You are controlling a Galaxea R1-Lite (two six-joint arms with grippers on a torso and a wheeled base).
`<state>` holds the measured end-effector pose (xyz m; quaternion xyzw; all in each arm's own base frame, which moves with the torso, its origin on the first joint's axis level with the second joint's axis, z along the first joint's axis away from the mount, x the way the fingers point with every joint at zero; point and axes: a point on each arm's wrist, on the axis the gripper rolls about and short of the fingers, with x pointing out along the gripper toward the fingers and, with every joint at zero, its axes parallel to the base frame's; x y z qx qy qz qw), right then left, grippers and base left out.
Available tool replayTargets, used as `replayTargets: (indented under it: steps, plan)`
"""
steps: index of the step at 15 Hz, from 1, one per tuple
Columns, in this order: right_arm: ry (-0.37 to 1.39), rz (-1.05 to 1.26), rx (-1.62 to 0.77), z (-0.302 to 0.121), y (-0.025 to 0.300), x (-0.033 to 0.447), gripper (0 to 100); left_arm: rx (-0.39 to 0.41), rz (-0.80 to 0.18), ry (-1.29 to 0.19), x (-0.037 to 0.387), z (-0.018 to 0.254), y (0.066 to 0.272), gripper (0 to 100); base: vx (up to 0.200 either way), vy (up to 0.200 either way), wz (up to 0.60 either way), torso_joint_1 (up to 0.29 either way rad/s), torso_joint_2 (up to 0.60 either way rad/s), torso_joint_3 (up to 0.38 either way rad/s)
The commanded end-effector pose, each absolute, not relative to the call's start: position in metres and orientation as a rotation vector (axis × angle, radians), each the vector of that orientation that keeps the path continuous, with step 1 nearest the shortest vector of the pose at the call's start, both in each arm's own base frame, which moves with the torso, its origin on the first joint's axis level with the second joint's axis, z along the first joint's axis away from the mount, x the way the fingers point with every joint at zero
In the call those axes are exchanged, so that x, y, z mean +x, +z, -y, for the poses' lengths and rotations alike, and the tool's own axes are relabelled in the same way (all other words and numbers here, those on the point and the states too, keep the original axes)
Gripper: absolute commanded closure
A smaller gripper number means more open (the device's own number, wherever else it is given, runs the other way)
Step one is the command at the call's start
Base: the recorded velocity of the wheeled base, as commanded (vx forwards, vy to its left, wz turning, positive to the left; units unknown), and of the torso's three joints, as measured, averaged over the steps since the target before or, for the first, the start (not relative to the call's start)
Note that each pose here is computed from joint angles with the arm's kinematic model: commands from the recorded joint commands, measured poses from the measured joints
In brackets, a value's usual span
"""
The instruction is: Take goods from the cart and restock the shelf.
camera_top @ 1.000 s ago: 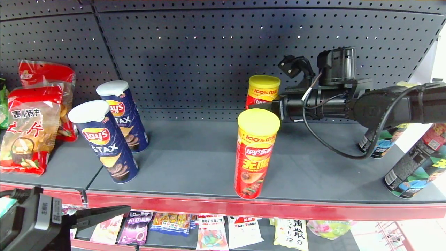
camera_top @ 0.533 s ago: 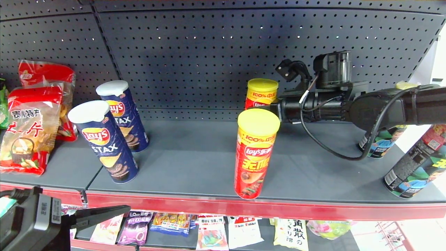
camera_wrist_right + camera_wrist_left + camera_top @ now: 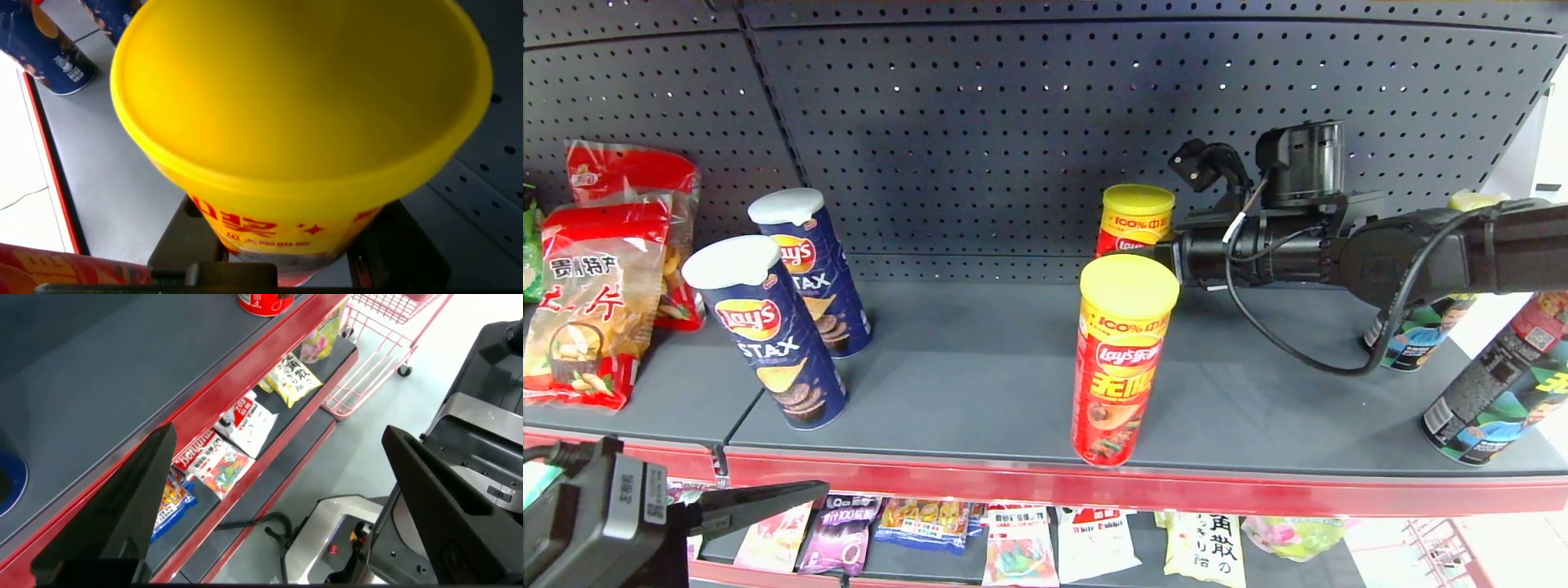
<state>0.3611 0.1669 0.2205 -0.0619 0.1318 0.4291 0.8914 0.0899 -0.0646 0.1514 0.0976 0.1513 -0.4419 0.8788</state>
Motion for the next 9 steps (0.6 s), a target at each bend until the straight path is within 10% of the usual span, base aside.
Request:
replayTargets:
  steps: [1, 4, 5, 9]
  plan:
    - [0.891, -0.267, -0.129, -0.167, 0.223, 0.36, 100, 0.204, -0.318, -0.921, 0.091, 0.065, 0.151, 0, 0.0, 0.0, 0.0, 0.0, 0.0, 0.0]
    - [0.893, -0.277, -0.131, -0.167, 0.22, 0.36, 100, 0.204, -0.321, -0.922, 0.091, 0.066, 0.151, 0, 0.0, 0.0, 0.0, 0.0, 0.0, 0.0]
    - [0.893, -0.277, -0.131, -0.167, 0.22, 0.359, 0, 0.205, -0.326, -0.922, 0.091, 0.066, 0.15, 0, 0.0, 0.0, 0.0, 0.0, 0.0, 0.0]
    - [0.885, -0.272, -0.131, -0.163, 0.225, 0.35, 0, 0.205, -0.329, -0.922, 0.092, 0.066, 0.15, 0, 0.0, 0.0, 0.0, 0.0, 0.0, 0.0]
